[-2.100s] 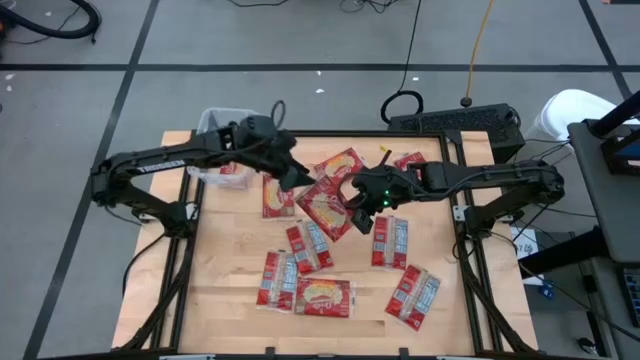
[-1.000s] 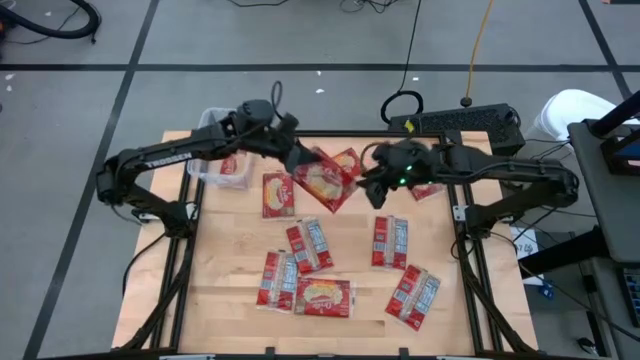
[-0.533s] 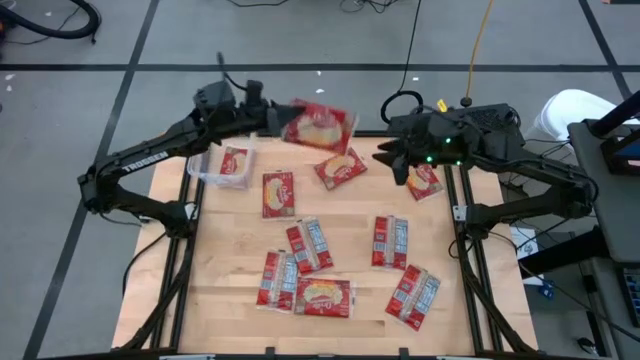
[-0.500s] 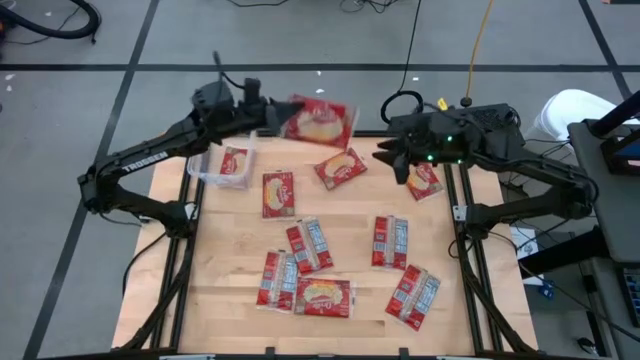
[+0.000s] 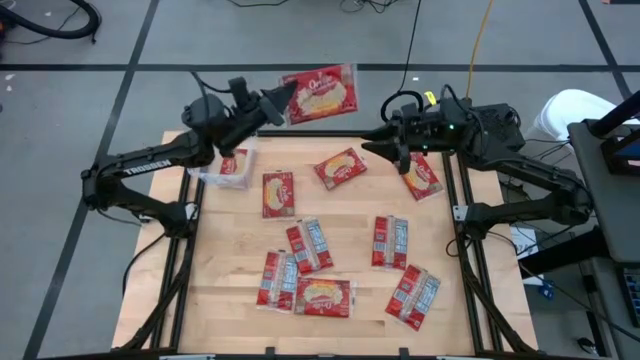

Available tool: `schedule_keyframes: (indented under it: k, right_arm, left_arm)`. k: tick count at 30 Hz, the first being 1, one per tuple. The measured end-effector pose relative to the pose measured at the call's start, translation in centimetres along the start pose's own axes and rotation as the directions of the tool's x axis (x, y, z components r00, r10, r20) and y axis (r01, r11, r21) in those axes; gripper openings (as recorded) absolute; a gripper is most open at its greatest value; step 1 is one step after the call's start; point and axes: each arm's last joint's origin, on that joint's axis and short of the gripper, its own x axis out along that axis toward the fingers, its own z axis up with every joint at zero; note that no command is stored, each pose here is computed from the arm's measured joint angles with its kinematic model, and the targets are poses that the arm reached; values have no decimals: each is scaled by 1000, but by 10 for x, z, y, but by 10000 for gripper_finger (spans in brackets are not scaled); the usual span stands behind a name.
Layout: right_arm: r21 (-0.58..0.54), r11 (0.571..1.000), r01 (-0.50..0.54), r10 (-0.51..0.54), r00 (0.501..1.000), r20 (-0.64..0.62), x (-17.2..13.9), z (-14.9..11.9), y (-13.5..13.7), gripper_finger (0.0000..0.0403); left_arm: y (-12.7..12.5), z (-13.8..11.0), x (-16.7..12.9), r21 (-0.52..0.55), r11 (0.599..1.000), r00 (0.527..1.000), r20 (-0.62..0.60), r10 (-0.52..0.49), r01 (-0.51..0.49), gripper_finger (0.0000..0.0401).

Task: Sort popcorn bags into baskets
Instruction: Put the red popcorn bag into the transparent container

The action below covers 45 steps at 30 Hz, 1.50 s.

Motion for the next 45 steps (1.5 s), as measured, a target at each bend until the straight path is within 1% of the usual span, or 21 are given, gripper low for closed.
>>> schedule_keyframes:
  k: [2,3,7,10,13,18,23,26,31,35,37,39,43,45]
  right_arm:
    - [25,997,-73,71,996,56,2,-2,-2,167]
    - [49,994,-95,91,992,86,2,-3,-4,167]
    - [160,971,-177,149,973,174,5,-10,-13,167]
    - [205,953,-223,174,957,230,6,-14,-18,167]
    - [238,943,-233,172,953,249,8,-16,-25,167]
    - [235,949,-209,132,943,306,7,-12,-29,167]
    - [249,950,-188,93,933,348,6,-10,-31,167]
    - [239,952,-192,96,927,362,5,-9,-30,167]
    - [247,950,-193,95,929,358,5,-9,-30,167]
    - [256,947,-193,93,929,358,5,-9,-30,176]
    - [273,945,-179,67,925,374,5,-9,-31,186]
    - [285,946,-154,30,918,396,6,-9,-33,197]
    - [310,945,-106,-39,903,428,11,-11,-38,216]
    - [301,948,-105,-45,891,452,13,-11,-38,219]
  left_arm:
    - [-8,-8,1,21,1000,999,35,-7,6,22]
    - [-12,-11,1,31,999,999,46,-11,9,22]
    - [-24,-25,4,65,997,994,100,-37,30,22]
    - [-26,-37,11,86,995,989,140,-56,44,22]
    - [-27,-49,17,78,995,983,166,-78,66,22]
    - [-25,-72,27,82,993,976,193,-102,87,22]
    - [-22,-85,33,68,993,969,220,-111,98,26]
    - [-19,-93,36,62,993,971,211,-111,100,29]
    - [-21,-90,35,62,990,965,226,-136,125,22]
    - [-22,-75,32,94,987,951,271,-149,128,28]
    - [-22,-65,30,90,986,941,296,-162,142,31]
    - [-20,-59,31,83,983,932,313,-184,166,29]
    - [-15,-59,35,45,976,931,292,-218,215,22]
    - [-14,-60,36,21,973,933,278,-228,231,24]
